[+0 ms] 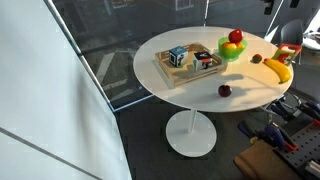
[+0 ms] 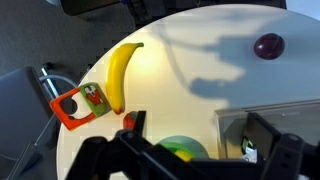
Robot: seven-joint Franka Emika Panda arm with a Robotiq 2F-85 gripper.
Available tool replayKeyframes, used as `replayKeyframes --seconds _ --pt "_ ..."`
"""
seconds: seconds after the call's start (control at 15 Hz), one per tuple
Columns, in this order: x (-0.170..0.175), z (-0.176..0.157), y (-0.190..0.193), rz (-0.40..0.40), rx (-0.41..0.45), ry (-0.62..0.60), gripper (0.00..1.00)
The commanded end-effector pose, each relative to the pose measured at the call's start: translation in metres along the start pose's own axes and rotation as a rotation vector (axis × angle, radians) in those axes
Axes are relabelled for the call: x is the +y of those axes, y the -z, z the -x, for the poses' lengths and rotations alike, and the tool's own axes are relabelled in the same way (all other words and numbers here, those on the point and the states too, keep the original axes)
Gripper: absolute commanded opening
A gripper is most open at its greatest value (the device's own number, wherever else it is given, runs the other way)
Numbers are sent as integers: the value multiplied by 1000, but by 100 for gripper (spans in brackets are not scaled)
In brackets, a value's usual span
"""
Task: Put the apple inside the bowl
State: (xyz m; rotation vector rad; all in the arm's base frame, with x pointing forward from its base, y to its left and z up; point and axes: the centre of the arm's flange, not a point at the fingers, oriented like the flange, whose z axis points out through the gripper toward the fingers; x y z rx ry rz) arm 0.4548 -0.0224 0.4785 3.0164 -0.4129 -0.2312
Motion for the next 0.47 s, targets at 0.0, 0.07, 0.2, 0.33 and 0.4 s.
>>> replayKeyframes --seconds 0.0,0.07,0.2,0.33,0.4 --pt "7 23 1 -27 39 31 100" --pt "2 9 2 -5 15 13 100" --pt "2 11 2 -5 16 14 100" --pt "2 10 0 -3 12 15 100" --pt "1 9 -1 -2 9 15 100"
